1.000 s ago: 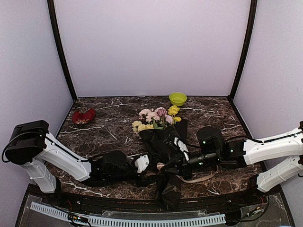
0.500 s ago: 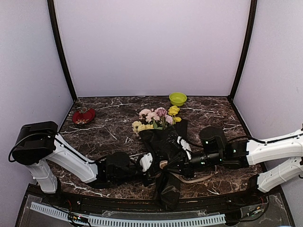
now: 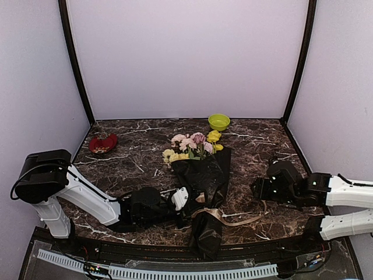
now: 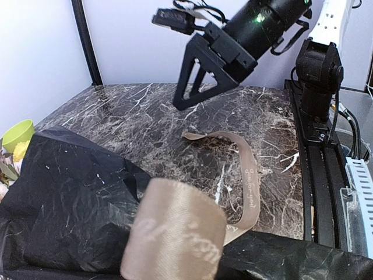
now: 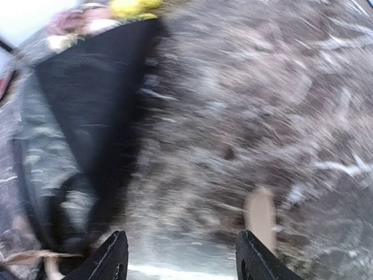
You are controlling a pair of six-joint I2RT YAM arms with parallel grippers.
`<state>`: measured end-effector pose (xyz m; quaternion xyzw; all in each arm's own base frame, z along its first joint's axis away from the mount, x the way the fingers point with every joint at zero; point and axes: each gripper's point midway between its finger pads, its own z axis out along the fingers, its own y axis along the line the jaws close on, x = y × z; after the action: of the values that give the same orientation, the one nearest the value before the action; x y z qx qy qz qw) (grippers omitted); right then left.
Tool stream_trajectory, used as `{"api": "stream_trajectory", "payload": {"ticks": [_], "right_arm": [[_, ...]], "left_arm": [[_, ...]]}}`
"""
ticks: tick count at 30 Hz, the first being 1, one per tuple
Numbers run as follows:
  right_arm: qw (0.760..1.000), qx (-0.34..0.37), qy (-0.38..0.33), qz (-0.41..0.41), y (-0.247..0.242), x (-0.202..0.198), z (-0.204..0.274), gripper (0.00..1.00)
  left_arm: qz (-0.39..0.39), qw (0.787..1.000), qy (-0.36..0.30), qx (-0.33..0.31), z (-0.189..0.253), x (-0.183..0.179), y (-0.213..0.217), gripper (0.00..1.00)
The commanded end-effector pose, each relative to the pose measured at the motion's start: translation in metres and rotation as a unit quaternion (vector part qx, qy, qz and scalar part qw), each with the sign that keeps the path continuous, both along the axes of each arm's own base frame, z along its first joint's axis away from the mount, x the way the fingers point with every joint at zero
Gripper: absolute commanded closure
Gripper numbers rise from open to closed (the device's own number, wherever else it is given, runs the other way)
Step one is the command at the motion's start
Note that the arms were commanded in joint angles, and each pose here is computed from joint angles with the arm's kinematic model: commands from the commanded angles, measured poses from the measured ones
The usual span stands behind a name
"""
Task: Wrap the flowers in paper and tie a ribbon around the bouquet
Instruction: Pick up the right side of the half-tied ribbon from the center of the board.
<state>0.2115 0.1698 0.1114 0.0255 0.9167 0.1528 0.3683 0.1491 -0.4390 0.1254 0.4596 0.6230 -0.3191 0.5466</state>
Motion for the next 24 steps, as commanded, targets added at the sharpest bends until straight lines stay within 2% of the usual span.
{"api": "stream_trajectory", "payload": {"ticks": [1,3,8,13,15,16,18,21,24], "right_arm": [[0.989,-0.017,0.038,-0.139,-0.054,-0.007,-0.042,0.36],[0.986,-0.023,0.054,-0.157,-0.062,-0.011,-0.057,0.37],[0.989,-0.034,0.083,-0.117,-0.046,-0.013,-0.076,0.39],[0.988,-0.034,0.101,-0.11,-0.041,-0.015,-0.088,0.47],[0.989,-0.022,0.106,-0.104,-0.037,-0.017,-0.092,0.58],[0.989,-0.015,0.108,-0.101,-0.036,-0.017,-0.094,0.68],[0.988,-0.008,0.112,-0.102,-0.036,-0.019,-0.096,0.99],[0.99,0.004,0.097,-0.103,-0.04,-0.016,-0.084,1.0],[0.996,0.029,0.026,-0.082,-0.034,0.0,-0.04,1.0]], "left_arm": [[-0.001,1.0,-0.004,-0.005,0.007,-0.001,-0.007,1.0],[-0.003,1.0,-0.005,-0.001,0.005,-0.002,-0.008,1.0],[-0.002,1.0,-0.006,-0.001,0.006,-0.002,-0.009,1.0],[0.001,1.0,-0.006,0.001,0.005,-0.001,-0.008,1.0],[0.0,1.0,-0.006,0.003,0.004,-0.002,-0.008,1.0],[0.001,1.0,-0.006,0.003,0.005,-0.002,-0.008,1.0],[0.0,1.0,-0.006,0.004,0.005,-0.002,-0.008,1.0],[0.001,1.0,-0.007,0.005,0.005,-0.002,-0.007,1.0],[0.002,1.0,-0.006,0.005,0.004,-0.001,-0.006,1.0]]}}
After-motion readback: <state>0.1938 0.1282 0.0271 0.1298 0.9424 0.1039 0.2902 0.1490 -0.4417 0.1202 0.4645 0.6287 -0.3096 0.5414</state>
